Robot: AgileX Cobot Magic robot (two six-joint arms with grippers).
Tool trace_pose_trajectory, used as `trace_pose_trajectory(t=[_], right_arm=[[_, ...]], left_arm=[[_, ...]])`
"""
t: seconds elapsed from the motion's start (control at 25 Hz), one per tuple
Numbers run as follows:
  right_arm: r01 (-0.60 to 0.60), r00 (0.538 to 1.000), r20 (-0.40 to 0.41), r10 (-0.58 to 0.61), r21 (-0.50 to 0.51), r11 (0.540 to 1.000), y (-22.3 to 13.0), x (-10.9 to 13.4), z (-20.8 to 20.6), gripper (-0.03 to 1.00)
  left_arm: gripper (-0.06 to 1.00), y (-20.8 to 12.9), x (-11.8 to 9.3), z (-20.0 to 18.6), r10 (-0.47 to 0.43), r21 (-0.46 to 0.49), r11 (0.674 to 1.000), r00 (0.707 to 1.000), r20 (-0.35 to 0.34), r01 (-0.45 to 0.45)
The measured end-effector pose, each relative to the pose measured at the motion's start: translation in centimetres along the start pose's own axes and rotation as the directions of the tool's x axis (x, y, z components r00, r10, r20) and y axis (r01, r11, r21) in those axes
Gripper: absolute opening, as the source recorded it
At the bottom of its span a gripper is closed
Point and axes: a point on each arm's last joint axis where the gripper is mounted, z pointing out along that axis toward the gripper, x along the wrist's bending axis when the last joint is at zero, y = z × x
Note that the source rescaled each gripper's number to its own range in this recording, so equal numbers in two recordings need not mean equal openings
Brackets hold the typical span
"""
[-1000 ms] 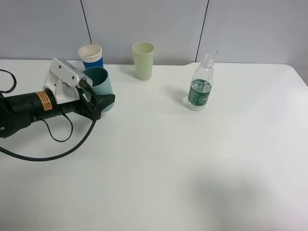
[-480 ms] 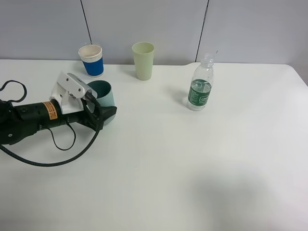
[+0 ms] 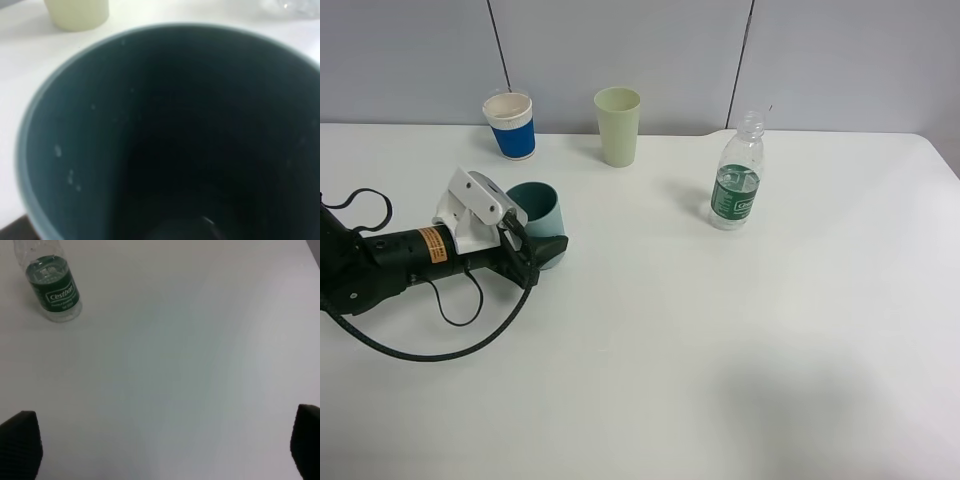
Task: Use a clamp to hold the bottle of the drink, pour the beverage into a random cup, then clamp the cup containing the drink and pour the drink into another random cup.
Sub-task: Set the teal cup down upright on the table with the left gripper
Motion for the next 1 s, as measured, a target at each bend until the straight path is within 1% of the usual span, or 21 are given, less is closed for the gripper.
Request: trace_pose_trajectory(t=[0.32,0.72,0.76,0.8,0.88,0.92,0.96,1.0], right_arm=[[0.000,1.000,0.000,0.000,0.000,1.000,0.00,0.00,0.00,1.00],[0.000,1.000,0.000,0.000,0.000,1.000,0.00,0.00,0.00,1.00],[0.000,1.000,0.000,0.000,0.000,1.000,0.00,0.00,0.00,1.00],[0.000,1.000,0.000,0.000,0.000,1.000,0.00,0.00,0.00,1.00],[-0.004,1.000,0.000,0.004,0.000,1.000,0.00,0.00,0.00,1.00],[-0.005,1.000,0.000,0.005,0.000,1.000,0.00,0.00,0.00,1.00],[-0.006,1.000,0.000,0.006,0.000,1.000,0.00,0.00,0.00,1.00],[-0.006,1.000,0.000,0.006,0.000,1.000,0.00,0.00,0.00,1.00]], left_arm=[[0.03,0.02,0.14,-0.02,-0.006,-0.003,1.000,1.000,-0.017,0.006],[0.04,0.02,0.15,-0.02,-0.006,-0.003,1.000,1.000,-0.018,0.006],[0.07,0.02,0.15,-0.02,-0.006,-0.003,1.000,1.000,-0.018,0.006],[0.17,0.02,0.15,-0.02,-0.007,-0.003,1.000,1.000,-0.018,0.007],[0.41,0.02,0.15,-0.02,-0.008,-0.003,1.000,1.000,-0.018,0.007],[0.50,0.02,0.15,-0.02,-0.009,-0.003,1.000,1.000,-0.018,0.009],[0.54,0.02,0.15,-0.02,-0.009,-0.003,1.000,1.000,-0.018,0.009],[0.57,0.02,0.15,-0.02,-0.009,-0.003,1.000,1.000,-0.018,0.009]])
